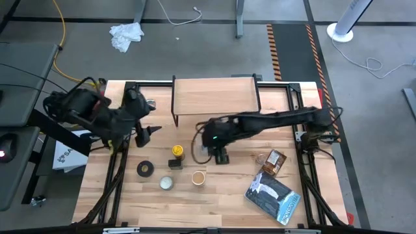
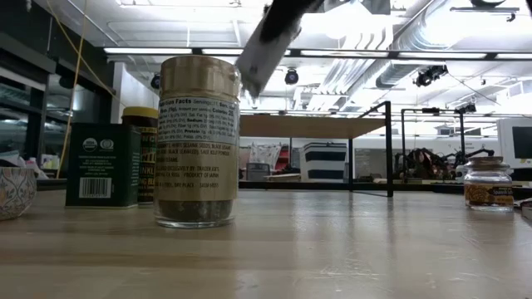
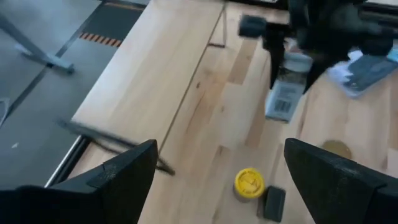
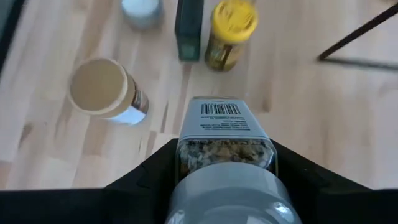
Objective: Shelf spices
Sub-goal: Adjust the white seasoning bottle
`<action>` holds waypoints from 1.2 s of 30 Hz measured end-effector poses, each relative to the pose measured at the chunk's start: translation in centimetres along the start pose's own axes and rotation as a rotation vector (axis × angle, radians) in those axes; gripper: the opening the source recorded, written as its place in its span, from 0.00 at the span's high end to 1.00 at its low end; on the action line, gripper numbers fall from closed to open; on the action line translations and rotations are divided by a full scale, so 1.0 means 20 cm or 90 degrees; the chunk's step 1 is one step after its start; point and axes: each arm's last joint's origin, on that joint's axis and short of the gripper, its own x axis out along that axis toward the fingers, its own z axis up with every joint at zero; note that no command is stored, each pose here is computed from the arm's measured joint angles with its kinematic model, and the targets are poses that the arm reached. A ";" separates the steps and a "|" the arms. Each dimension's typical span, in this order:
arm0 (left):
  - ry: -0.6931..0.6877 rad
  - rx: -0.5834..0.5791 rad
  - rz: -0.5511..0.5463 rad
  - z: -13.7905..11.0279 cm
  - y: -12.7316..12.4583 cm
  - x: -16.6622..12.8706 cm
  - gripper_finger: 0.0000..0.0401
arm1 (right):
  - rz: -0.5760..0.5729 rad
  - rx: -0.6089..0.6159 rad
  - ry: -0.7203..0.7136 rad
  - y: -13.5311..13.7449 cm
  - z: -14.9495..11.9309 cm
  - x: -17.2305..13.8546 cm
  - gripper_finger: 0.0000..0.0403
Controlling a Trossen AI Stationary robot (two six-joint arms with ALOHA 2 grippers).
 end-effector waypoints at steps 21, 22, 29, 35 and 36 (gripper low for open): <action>0.044 0.037 0.029 0.00 -0.15 0.12 0.14 | 0.033 0.133 0.208 0.01 0.12 0.57 0.54; 0.045 0.038 0.030 0.00 -0.15 0.12 0.14 | 0.025 0.131 0.204 0.01 0.12 0.57 0.54; 0.040 0.034 0.027 0.01 -0.15 0.12 0.14 | 0.012 0.135 0.206 0.00 0.12 0.57 0.54; 0.037 0.027 0.025 0.01 -0.15 0.12 0.14 | 0.015 0.164 0.208 0.01 0.12 0.57 0.54; 0.036 0.026 0.025 0.01 -0.15 0.12 0.14 | 0.016 0.164 0.208 0.01 0.12 0.57 0.54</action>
